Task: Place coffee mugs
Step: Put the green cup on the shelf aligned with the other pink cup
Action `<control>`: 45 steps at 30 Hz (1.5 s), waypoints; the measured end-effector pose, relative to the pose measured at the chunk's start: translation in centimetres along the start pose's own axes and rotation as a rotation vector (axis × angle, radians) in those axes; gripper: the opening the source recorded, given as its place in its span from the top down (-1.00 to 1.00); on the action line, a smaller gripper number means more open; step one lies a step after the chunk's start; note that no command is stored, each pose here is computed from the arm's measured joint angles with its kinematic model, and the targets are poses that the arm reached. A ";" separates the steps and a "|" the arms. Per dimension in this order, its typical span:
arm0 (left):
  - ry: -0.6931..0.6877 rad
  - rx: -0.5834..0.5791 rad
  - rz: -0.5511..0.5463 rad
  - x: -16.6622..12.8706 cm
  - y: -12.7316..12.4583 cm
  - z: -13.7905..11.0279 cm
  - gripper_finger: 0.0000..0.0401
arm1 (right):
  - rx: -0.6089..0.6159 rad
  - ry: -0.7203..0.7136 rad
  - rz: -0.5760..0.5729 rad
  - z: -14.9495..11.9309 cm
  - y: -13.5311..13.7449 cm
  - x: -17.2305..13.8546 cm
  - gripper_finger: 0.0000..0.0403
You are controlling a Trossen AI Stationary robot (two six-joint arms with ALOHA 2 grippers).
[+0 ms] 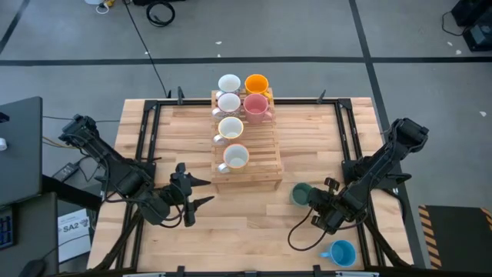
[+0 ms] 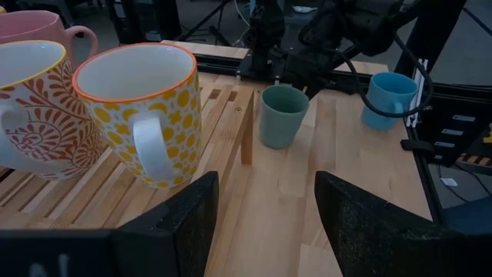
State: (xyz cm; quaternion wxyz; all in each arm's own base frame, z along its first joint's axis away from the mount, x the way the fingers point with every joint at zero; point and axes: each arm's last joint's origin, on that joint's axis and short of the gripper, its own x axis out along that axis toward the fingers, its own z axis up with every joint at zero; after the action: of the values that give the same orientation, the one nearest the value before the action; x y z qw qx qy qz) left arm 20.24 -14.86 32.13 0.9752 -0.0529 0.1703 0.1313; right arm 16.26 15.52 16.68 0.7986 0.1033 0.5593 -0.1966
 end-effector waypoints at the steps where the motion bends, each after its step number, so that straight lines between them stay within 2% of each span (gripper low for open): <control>1: 0.000 0.000 0.000 0.0 0.0 0.0 -0.12 | 0.000 0.008 0.006 0.0 0.0 -0.1 0.72; 12: 0.000 0.000 0.000 0.0 0.0 0.0 -0.12 | 0.076 0.013 0.102 0.6 -1.5 -2.4 0.74; 20: 0.000 0.000 0.000 0.0 0.0 0.0 -0.12 | 0.122 -0.058 0.159 1.3 -2.8 -4.1 0.74; 35: 0.000 0.000 0.000 0.0 0.0 0.0 -0.12 | 0.161 -0.104 0.255 1.4 -5.6 -6.9 0.73; 40: 0.000 0.000 0.000 0.0 0.0 0.0 -0.12 | 0.189 -0.144 0.313 1.5 -6.7 -8.0 0.73; 45: 0.000 0.000 0.000 0.0 0.0 0.0 -0.12 | 0.190 -0.222 0.322 2.0 -7.7 -8.6 0.73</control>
State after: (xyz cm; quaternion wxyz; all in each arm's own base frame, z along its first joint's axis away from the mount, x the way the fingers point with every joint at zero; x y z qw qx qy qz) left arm 20.24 -14.86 32.14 0.9752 -0.0529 0.1702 0.1312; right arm 12.13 9.51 25.87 0.8630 0.2439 0.4233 -0.1284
